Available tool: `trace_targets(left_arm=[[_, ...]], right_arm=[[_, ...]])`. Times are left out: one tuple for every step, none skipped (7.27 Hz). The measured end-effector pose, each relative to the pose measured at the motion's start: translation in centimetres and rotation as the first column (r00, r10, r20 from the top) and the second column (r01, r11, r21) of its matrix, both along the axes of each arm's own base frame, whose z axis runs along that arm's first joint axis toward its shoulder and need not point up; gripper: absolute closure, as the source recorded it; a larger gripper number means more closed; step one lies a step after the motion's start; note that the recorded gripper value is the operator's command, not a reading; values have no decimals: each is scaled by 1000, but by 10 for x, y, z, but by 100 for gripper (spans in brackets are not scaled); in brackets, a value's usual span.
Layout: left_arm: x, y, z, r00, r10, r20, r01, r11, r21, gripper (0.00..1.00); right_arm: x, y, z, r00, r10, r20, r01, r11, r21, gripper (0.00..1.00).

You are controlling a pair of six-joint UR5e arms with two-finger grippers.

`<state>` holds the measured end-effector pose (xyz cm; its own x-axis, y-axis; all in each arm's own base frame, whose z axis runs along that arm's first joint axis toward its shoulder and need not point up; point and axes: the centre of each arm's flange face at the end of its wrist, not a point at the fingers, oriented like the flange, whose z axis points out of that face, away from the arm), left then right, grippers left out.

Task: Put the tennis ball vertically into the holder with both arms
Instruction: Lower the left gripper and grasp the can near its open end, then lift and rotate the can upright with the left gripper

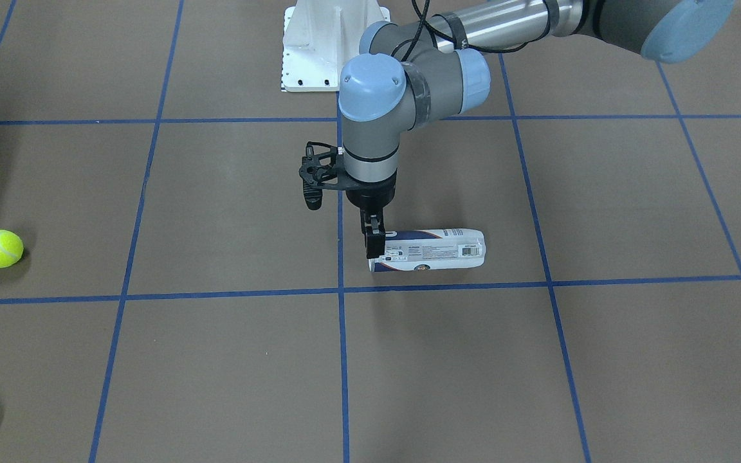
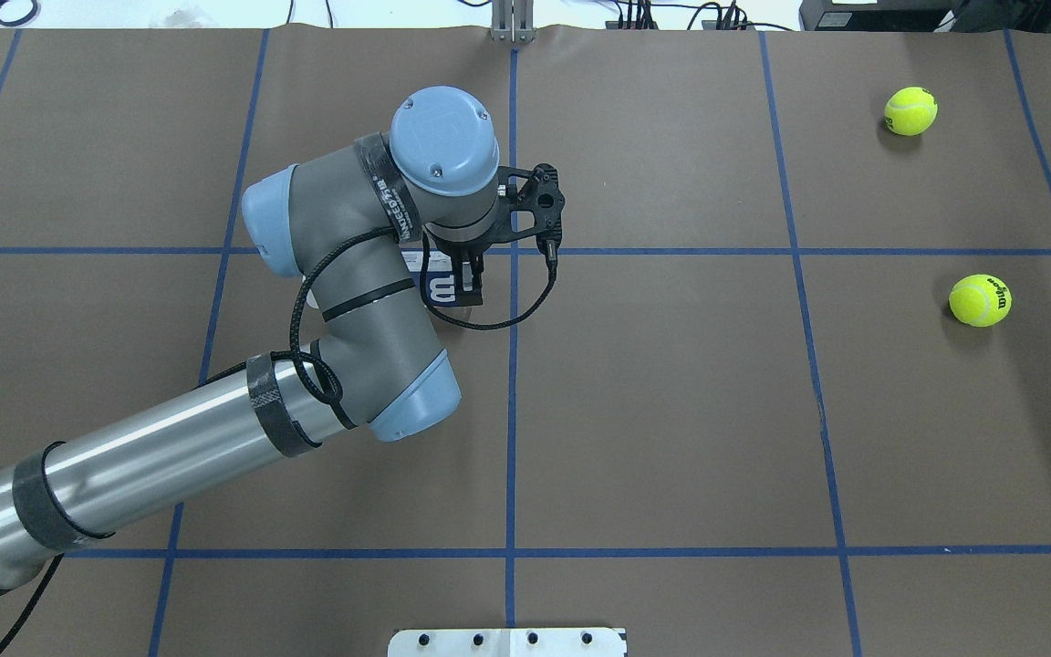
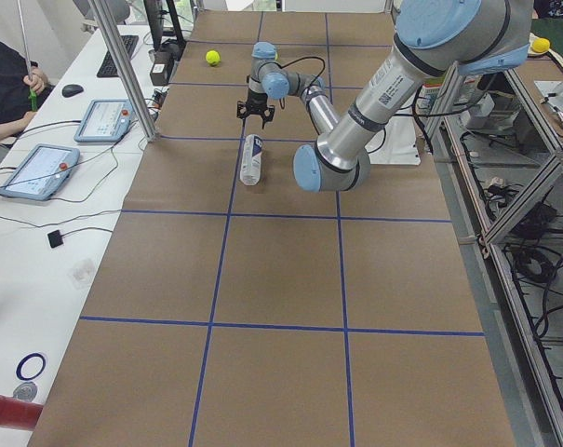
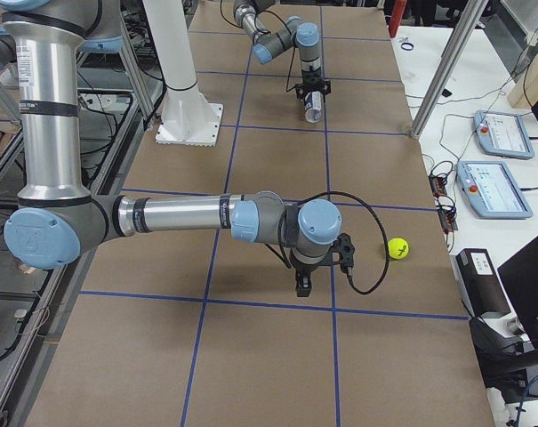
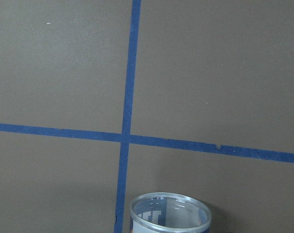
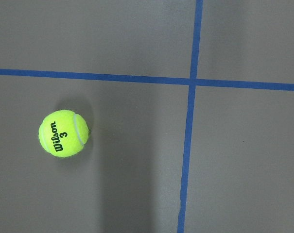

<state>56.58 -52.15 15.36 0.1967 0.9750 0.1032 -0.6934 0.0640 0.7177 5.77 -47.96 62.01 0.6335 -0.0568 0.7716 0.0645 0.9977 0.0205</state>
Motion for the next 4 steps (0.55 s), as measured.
trace_targets(left_arm=[[6,-3,7,1000,1,-2,-1,1000,4,2],[10,-6,16,1000,1,-2,-1,1000,5,2],[13,-7,23,1000,1,-1,-1,1000,4,2],[14,-7,26,1000,1,0,-1,1000,2,2]], right_arm=[[0,0,0,1000,0,0,0,1000,0,0],[0,0,0,1000,0,0,0,1000,0,0],[0,0,0,1000,0,0,0,1000,-1,0],[0,0,1,1000,0,0,0,1000,-1,0]])
